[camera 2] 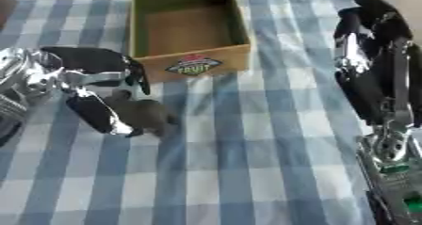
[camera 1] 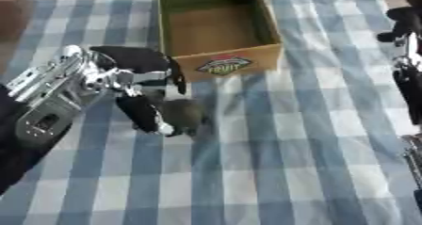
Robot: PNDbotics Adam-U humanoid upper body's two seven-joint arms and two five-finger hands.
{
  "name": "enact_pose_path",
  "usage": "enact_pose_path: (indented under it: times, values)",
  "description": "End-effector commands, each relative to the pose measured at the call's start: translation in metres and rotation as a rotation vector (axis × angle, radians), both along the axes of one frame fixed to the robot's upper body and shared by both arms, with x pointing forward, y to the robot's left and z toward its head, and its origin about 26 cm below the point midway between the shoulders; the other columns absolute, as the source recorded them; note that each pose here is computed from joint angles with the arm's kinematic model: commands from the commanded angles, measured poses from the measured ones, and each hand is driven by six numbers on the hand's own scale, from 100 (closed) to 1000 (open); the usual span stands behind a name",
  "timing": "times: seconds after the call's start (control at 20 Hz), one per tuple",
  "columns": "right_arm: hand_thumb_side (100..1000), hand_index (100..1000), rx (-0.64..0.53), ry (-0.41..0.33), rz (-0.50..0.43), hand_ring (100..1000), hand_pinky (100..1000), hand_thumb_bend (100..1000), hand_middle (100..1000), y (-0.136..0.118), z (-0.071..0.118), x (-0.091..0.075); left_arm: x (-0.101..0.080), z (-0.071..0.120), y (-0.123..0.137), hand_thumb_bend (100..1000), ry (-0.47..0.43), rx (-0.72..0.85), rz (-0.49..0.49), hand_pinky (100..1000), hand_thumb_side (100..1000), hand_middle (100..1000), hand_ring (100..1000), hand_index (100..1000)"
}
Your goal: Pick up objects on the table and place them in the box.
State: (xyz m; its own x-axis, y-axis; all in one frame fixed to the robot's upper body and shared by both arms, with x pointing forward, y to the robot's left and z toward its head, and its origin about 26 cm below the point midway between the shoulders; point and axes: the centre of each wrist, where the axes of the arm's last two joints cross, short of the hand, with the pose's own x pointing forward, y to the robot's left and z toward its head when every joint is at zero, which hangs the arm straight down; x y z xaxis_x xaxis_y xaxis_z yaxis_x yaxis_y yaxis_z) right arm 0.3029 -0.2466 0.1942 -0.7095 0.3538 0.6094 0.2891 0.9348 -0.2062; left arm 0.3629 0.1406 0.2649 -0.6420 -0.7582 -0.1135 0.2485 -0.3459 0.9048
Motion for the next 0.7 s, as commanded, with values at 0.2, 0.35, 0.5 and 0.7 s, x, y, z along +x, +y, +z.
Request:
enact_pose_path:
  times: [0.2, 0.35, 0.5, 0.7]
  values:
    - [607, 840, 0.002, -0.03, 0.009, 803, 648, 119, 654, 0.0, 0.008, -0.003, 0.006, -0.004, 0.0, 432, 0.008, 0.032, 0.006, 835, 424, 771, 776, 794]
    - [607, 840, 0.002, -0.029, 0.009, 803, 648, 117, 654, 0.0, 0.008, -0.003, 0.009, -0.008, 0.0, 402, 0.014, 0.046, 0.01, 834, 393, 773, 777, 800]
    - [606, 840, 0.002, -0.029, 0.011, 803, 649, 116, 654, 0.0, 0.008, -0.002, 0.012, -0.011, 0.0, 352, 0.012, 0.054, 0.014, 830, 355, 770, 774, 795]
    - [605, 840, 0.003, -0.029, 0.01, 803, 649, 115, 655, 0.0, 0.008, -0.003, 0.014, -0.014, 0.0, 302, 0.008, 0.052, 0.016, 824, 322, 764, 765, 785]
